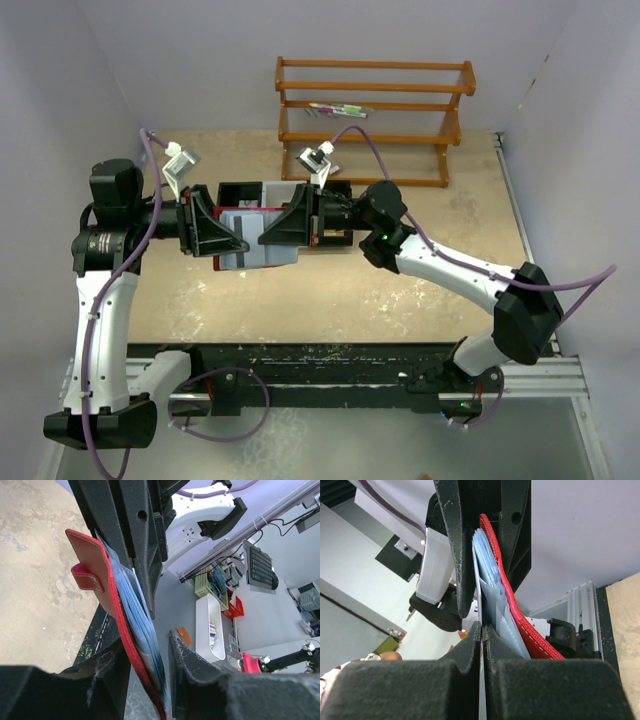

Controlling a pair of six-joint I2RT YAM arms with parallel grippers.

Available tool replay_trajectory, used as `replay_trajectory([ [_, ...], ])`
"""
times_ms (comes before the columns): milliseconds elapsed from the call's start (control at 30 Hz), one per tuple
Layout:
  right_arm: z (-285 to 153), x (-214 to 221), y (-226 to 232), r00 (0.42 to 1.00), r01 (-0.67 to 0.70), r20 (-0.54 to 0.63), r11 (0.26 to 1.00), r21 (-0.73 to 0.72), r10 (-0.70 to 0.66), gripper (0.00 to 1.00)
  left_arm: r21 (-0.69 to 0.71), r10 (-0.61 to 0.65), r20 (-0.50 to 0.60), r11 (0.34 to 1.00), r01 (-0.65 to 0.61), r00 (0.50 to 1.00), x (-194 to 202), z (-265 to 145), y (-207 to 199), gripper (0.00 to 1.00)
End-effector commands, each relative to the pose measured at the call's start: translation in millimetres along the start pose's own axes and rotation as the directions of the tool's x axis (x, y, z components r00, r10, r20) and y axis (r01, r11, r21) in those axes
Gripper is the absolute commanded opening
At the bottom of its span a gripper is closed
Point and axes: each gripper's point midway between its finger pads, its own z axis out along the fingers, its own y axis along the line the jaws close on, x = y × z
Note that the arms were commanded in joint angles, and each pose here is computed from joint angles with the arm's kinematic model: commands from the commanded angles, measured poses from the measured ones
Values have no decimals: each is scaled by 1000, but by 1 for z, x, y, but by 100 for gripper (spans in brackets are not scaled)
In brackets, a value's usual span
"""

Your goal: Take the credit cards out of the card holder

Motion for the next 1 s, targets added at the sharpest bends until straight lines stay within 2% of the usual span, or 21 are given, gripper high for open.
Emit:
replay_trajectory([
  [0, -2, -2, 14, 1000, 18, 23, 999, -44, -17, 0, 162, 63, -45, 985, -55, 997, 6, -5, -37, 39],
  [167, -3, -3, 18, 999, 24, 27, 998, -54, -23, 0, 194, 73, -53, 979, -61, 996, 8, -6, -45, 40],
  [467, -9, 6, 21, 1000, 6, 12, 998, -58, -5, 0, 272, 67, -16, 961, -60, 998, 5, -8, -54, 24],
  [600, -11, 7, 24, 1000, 3, 13, 998, -65, -2, 4, 283, 50, 21, 958, -54, 999, 0, -8, -55, 22],
  [867, -8, -3, 34, 999, 28, 48, 994, -102, -23, 14, 262, 62, 28, 963, -67, 998, 0, -8, -54, 22],
  [967, -9, -1, 32, 999, 13, 38, 995, -104, -9, 14, 247, 72, 27, 966, -76, 997, 1, -8, -53, 20],
])
